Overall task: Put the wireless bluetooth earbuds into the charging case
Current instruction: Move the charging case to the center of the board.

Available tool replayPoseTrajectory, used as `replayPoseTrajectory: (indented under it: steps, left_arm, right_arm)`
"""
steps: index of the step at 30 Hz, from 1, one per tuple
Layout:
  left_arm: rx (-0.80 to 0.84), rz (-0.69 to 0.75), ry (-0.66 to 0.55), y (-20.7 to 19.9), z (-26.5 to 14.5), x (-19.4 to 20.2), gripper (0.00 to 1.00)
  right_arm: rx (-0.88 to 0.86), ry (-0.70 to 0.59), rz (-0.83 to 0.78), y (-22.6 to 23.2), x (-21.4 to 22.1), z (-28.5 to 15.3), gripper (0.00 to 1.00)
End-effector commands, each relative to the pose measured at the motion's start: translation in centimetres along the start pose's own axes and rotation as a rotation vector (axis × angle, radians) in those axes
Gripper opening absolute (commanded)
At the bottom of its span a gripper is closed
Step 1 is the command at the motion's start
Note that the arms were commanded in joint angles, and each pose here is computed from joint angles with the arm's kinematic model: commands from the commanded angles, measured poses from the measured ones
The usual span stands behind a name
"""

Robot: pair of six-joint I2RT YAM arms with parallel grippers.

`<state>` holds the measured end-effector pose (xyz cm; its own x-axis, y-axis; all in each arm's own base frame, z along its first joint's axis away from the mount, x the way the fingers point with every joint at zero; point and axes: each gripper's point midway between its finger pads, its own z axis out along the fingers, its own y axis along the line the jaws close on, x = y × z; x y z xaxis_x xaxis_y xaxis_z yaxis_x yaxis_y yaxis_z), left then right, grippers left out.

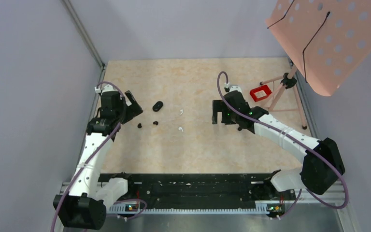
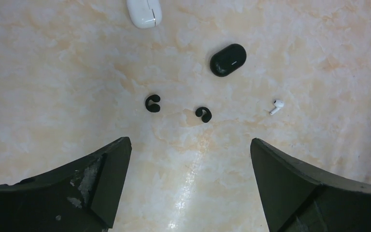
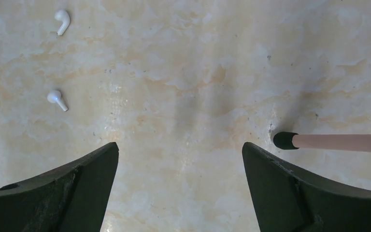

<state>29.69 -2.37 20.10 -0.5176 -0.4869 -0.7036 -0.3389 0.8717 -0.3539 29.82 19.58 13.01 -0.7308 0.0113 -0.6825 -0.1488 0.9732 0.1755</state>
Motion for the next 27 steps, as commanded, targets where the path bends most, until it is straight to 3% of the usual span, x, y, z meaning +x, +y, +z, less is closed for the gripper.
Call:
replayPoseTrajectory:
  steps: [1,7,9,20,24,27]
  left_arm:
    - [-0.062,-0.047,-0.065,0.6,-0.2,-1.7,0.99]
    - [-0.088,0.002,-0.008,1.1,1.2,-0.6,0.99]
    - [-0.09,0.023,0.013,1.1,2.2,-0.3,0.94]
    - [0.005,0.15,0.28,-4.7,11.5,1.4,0.79]
    - [0.003,0.203,0.328,-6.1,14.7,1.8,0.8]
    - [0.023,0.246,0.376,-6.9,16.6,2.6,0.92]
  right_arm:
    - [-0.047,-0.1,0.028,1.4,-3.2,-1.3,0.99]
    - [-0.078,-0.121,0.034,1.6,-3.1,-1.7,0.99]
    - [-0.109,-0.134,0.041,2.0,-3.0,-1.8,0.98]
    - [-0.171,-0.176,0.079,2.7,-3.4,-3.0,0.96]
    - [-0.172,-0.177,0.079,2.6,-3.4,-3.4,0.96]
    - [-0.169,-0.178,0.087,2.5,-3.3,-3.5,0.96]
